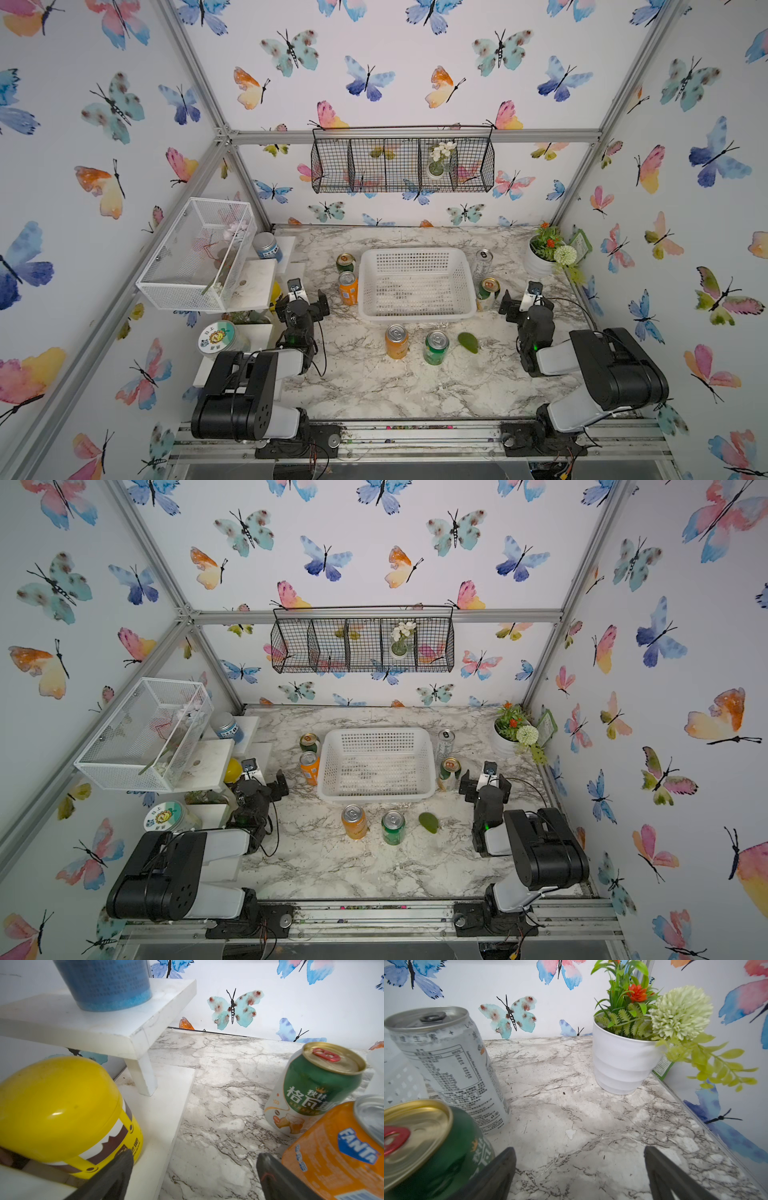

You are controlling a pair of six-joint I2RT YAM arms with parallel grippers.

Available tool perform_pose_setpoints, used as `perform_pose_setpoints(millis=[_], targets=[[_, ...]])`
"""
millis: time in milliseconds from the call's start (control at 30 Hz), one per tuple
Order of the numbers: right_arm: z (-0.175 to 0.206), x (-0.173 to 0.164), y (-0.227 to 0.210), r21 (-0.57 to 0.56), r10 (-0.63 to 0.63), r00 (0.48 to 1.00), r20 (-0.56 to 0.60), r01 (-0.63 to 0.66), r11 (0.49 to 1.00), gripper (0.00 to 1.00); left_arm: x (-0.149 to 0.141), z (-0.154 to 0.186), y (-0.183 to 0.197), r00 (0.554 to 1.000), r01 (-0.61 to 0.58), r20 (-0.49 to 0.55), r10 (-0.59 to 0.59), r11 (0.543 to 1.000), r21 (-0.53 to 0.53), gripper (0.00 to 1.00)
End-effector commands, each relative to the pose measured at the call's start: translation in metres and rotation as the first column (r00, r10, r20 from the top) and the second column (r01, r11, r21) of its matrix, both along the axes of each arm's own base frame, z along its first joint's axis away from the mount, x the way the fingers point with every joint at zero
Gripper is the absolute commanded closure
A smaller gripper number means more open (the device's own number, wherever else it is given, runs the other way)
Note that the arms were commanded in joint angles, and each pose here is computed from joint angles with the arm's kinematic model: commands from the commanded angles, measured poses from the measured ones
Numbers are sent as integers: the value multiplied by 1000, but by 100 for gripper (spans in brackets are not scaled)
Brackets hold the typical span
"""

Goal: Take out the drinks from the basket
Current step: Reset both arms

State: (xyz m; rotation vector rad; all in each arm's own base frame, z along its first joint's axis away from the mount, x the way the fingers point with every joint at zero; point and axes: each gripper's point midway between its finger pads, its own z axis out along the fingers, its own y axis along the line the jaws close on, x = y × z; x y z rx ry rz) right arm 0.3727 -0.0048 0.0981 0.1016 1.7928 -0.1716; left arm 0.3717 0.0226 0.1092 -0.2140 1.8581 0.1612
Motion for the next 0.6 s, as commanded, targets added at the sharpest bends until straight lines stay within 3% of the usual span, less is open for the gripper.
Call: perform_pose_setpoints(millis=[0, 133, 233, 367, 567], targets=[[8, 4, 3, 18, 14, 1000, 27, -14, 1000, 1, 2, 10, -2, 999, 18, 36, -18, 1000, -7, 1], [22, 3, 6, -10, 40, 997, 73, -40, 999, 1, 3, 10, -2, 999, 18, 36, -18, 1000, -7, 1], [40, 15, 15, -3, 86, 996, -19, -86, 996, 1, 3, 11, -2, 999, 20, 37, -19, 1000, -7, 1], [91, 18, 24, 10, 134, 986, 101, -135, 991, 1, 3, 10, -2, 999, 23, 33, -23, 1000, -10, 1], [49, 13, 11, -9, 65, 997, 37, -64, 998, 1, 3, 10, -2, 999, 21, 35, -21, 1000, -9, 1]])
